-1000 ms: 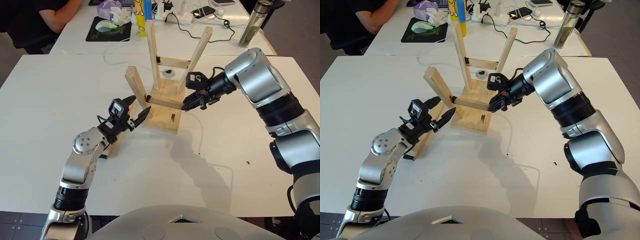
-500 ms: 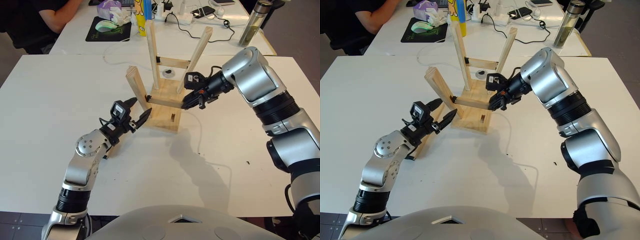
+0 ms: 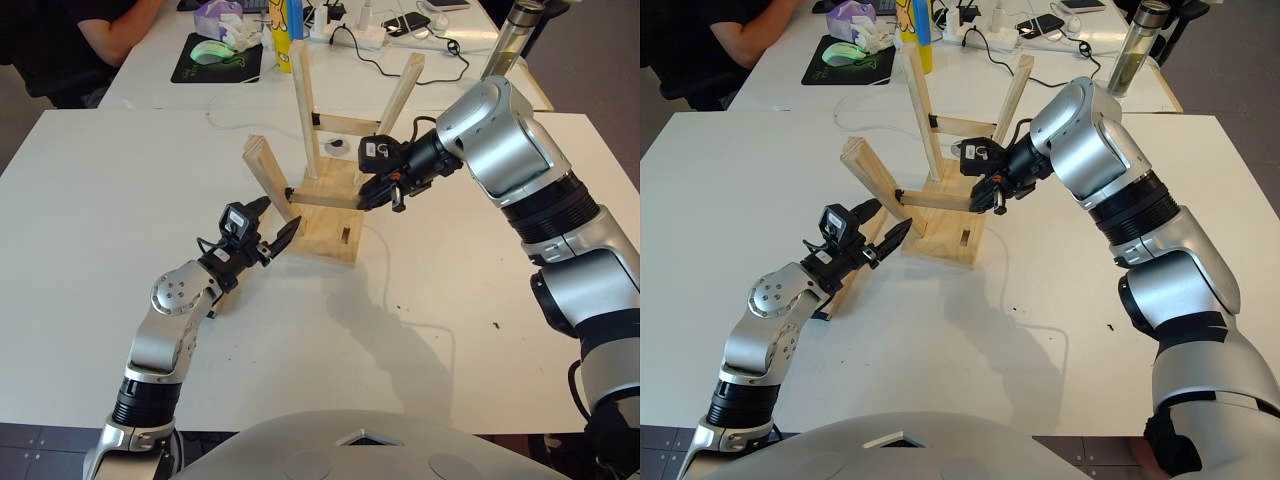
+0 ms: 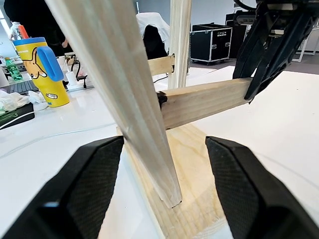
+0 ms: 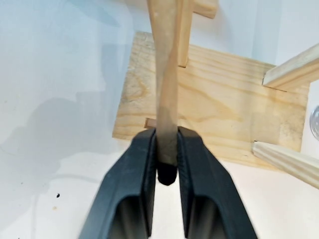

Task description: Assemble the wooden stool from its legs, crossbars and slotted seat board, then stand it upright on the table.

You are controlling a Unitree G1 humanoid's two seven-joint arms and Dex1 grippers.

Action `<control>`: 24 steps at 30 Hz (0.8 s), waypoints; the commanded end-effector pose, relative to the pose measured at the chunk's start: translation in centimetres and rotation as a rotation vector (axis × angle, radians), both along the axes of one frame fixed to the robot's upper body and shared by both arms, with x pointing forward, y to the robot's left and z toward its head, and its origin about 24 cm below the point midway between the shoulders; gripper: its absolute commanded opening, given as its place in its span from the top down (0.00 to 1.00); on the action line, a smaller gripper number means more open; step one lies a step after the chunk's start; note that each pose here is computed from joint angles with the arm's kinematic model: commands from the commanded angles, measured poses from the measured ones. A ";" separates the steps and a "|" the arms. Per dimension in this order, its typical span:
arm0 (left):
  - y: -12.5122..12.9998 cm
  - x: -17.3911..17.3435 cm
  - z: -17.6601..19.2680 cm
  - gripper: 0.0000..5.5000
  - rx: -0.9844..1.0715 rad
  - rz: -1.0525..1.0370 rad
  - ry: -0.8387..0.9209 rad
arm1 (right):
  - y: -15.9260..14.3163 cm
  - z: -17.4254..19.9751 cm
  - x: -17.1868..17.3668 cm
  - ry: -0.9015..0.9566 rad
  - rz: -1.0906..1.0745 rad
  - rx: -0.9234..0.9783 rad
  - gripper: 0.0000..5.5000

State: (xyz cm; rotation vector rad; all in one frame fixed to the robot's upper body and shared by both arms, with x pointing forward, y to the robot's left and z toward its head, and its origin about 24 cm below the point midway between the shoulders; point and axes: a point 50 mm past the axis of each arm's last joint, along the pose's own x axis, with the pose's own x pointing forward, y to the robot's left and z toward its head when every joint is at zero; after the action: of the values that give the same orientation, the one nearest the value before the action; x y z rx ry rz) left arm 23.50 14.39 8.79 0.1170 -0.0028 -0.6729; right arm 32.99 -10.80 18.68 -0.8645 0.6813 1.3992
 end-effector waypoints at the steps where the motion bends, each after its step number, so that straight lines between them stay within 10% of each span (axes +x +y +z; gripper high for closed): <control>1: -0.4 -0.2 -0.1 0.44 -0.008 -0.003 0.000 | 2.1 2.3 -0.5 -0.044 0.107 0.038 0.92; 24: -0.3 -0.1 -0.4 0.44 -0.005 -0.001 0.006 | 0.5 2.1 -1.8 0.104 -0.101 0.118 0.92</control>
State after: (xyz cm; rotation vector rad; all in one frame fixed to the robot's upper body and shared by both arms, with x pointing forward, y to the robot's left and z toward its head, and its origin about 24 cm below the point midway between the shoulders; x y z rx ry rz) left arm 23.47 14.76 8.52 0.1142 -0.0057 -0.6223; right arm 31.50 -10.62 21.19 -0.6837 0.7055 1.3653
